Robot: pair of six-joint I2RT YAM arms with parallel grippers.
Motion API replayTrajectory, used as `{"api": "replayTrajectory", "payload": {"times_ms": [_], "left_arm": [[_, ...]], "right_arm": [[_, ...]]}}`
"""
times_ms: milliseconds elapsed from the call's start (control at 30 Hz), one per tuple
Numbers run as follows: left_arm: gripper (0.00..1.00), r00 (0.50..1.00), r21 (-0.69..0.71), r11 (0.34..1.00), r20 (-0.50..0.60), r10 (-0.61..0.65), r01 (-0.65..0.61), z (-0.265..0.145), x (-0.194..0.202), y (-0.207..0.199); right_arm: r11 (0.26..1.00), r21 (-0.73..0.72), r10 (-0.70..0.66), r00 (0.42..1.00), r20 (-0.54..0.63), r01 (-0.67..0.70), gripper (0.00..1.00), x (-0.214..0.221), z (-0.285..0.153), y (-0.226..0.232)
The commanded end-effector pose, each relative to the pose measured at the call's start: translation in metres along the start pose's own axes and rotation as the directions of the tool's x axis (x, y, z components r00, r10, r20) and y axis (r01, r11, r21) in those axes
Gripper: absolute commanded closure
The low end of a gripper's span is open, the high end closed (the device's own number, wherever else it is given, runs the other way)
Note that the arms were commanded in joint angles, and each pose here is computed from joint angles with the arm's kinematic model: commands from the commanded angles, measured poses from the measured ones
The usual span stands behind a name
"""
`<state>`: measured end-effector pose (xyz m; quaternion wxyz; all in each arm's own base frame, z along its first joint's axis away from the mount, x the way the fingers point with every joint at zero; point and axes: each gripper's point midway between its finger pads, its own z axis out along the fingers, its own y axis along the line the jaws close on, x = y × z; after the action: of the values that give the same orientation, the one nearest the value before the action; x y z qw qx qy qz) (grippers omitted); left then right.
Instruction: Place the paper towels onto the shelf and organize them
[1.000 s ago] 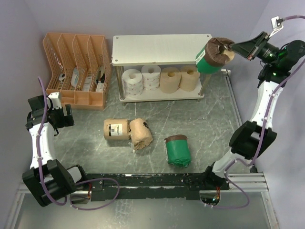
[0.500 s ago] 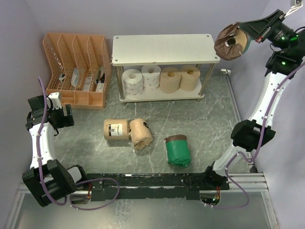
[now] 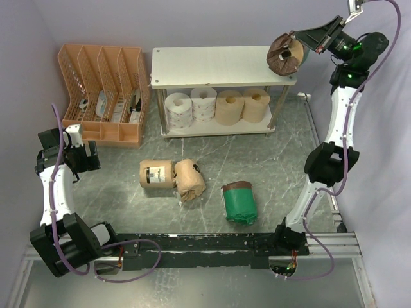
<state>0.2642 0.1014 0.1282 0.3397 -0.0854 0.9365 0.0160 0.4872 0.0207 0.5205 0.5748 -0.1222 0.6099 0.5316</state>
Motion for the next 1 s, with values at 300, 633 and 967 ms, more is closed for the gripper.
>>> {"api": "replayTrajectory", "payload": {"times_ms": [300, 633, 967], "left_arm": [[0.04, 1.000, -0.022, 1.000, 0.023, -0.004, 0.005, -0.004, -0.011, 0.006], [0.04, 1.000, -0.013, 1.000, 0.005, -0.007, 0.007, -0.001, -0.009, 0.005], [0.04, 1.000, -0.002, 1.000, -0.004, -0.006, 0.006, 0.001, -0.007, 0.004]], "right_arm": [[0.993, -0.075, -0.083, 0.989, 0.118, 0.092, 1.00, -0.017, 0.035, 0.013], [0.998, -0.022, 0.063, 0.994, 0.085, -0.061, 1.00, 0.017, 0.042, -0.056], [0.994, 0.068, 0.081, 0.990, 0.113, -0.089, 0.75, 0.027, 0.033, -0.105]]}}
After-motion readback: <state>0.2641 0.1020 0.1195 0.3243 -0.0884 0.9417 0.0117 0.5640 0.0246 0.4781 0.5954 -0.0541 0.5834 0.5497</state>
